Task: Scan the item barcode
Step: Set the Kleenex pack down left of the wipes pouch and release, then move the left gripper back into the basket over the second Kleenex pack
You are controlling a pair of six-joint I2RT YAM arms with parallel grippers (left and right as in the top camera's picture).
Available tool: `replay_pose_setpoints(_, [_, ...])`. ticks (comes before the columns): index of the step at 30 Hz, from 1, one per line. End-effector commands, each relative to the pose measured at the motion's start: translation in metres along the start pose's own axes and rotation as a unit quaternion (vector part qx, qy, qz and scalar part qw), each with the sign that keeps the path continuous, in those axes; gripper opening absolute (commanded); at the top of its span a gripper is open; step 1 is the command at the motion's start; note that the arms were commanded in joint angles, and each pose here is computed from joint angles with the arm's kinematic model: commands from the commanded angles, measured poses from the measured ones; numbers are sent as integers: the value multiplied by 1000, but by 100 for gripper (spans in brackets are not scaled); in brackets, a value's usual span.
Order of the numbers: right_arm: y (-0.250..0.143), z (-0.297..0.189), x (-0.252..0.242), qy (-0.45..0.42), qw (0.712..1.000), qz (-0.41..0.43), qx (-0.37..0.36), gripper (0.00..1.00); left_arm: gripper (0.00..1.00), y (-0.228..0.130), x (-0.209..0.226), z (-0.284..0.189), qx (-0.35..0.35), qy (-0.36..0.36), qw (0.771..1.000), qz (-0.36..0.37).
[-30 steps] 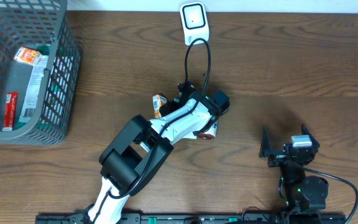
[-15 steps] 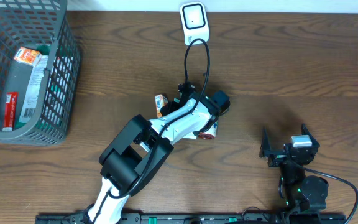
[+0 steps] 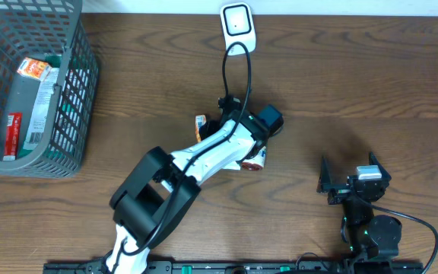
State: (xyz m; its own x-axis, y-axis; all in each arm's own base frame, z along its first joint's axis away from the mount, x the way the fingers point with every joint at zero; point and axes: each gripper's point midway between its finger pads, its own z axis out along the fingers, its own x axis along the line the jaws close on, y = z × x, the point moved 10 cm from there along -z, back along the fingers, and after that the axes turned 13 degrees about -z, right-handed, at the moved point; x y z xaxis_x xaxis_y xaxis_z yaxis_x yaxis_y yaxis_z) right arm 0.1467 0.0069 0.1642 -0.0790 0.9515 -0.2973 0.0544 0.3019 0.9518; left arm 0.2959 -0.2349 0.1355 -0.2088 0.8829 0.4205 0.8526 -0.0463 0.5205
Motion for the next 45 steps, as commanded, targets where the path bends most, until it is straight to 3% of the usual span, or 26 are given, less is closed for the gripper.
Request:
replay_pose_setpoints(1, [-1,0,-1,-3,1000,-2,0,99,31,9,3,-10,-5,-20,1000,-20])
replay_pose_setpoints(8, [-1,0,-1,-3,1000,-2,0,99,36,19,10,-24,-8,-51,998,-43])
replay_pose_setpoints(13, [-1,0,-1,-3,1000,-2,0,99,49,51,41,-59,-39,-96,990,-100])
replay_pose_setpoints(20, [-1,0,-1,-3,1000,-2,0,99,57,119,145,-114,-127,-140,958,-216])
replay_pose_setpoints(24, [-1,0,-1,-3,1000,-2,1,99,62,144,233,-121,-167,-115,921,-333])
replay_pose_setpoints(34, [-1,0,-1,-3,1000,-2,0,99,63,161,380,-64,-182,-82,830,-521])
replay_pose_setpoints(40, [-1,0,-1,-3,1000,-2,0,99,63,164,413,-17,-160,-86,814,-552])
replay_pose_setpoints(45, [-1,0,-1,-3,1000,-2,1,99,63,164,425,28,-120,-114,816,-554])
